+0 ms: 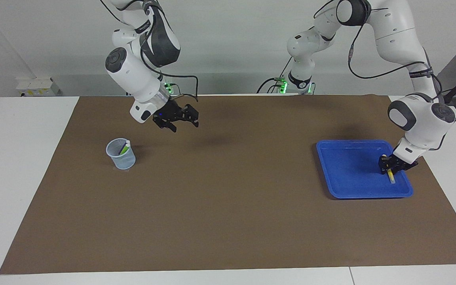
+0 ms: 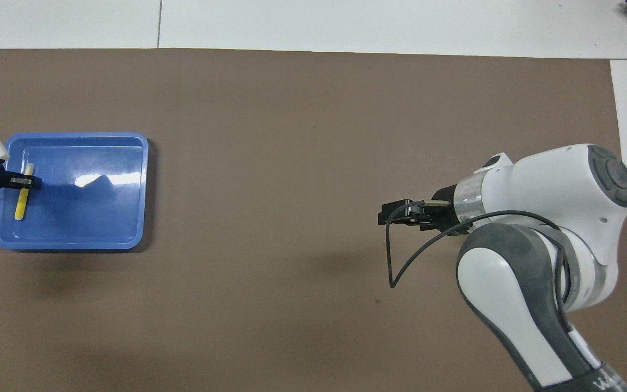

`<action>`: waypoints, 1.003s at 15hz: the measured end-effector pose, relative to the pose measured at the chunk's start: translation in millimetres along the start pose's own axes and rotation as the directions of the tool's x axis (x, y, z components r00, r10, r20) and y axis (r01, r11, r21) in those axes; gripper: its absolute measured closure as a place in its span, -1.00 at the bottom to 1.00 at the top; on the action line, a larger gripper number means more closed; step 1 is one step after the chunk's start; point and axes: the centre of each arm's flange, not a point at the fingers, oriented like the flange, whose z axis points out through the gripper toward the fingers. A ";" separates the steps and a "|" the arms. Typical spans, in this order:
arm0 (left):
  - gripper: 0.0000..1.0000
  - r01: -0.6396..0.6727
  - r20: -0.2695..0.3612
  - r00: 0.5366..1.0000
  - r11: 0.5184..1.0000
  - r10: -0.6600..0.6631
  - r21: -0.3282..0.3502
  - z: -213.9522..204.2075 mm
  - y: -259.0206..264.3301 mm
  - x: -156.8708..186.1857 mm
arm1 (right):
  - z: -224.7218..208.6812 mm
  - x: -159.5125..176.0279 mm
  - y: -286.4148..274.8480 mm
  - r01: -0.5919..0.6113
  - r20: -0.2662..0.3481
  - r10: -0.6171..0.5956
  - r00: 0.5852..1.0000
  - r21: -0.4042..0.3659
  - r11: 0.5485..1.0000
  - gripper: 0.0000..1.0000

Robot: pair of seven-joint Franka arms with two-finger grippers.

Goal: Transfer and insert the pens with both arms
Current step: 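Withdraw the right gripper from the cup while the left gripper grasps the yellow pen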

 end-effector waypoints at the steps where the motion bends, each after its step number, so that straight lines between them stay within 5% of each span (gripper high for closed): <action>1: 0.30 0.000 -0.001 1.000 1.000 0.000 0.000 -0.1 0.7 0.4 | 3.5 -3.8 -10.7 -0.040 -0.008 0.040 0.999 0.008 0.999 -1.00; 3: 0.66 -0.001 -0.009 1.000 1.000 0.001 0.004 -2.7 0.4 1.5 | 9.5 -11.2 -32.2 -0.100 -0.034 0.101 0.994 0.026 0.995 -1.00; 7: 0.66 0.006 -0.011 1.000 1.000 -0.006 0.005 -1.6 0.8 1.0 | 22.3 -29.5 -69.7 -0.119 -0.055 0.122 0.991 0.062 0.991 -1.00; 11: 0.66 0.050 -0.007 0.999 0.999 -0.050 0.001 -2.0 5.1 3.2 | 27.0 -41.5 -106.1 -0.116 -0.112 0.140 0.984 0.198 0.973 -1.00; 15: 0.66 0.200 0.071 0.978 0.979 -0.197 -0.045 -16.6 27.6 18.5 | 30.3 -44.2 -116.5 -0.127 -0.129 0.163 0.978 0.250 0.960 -1.00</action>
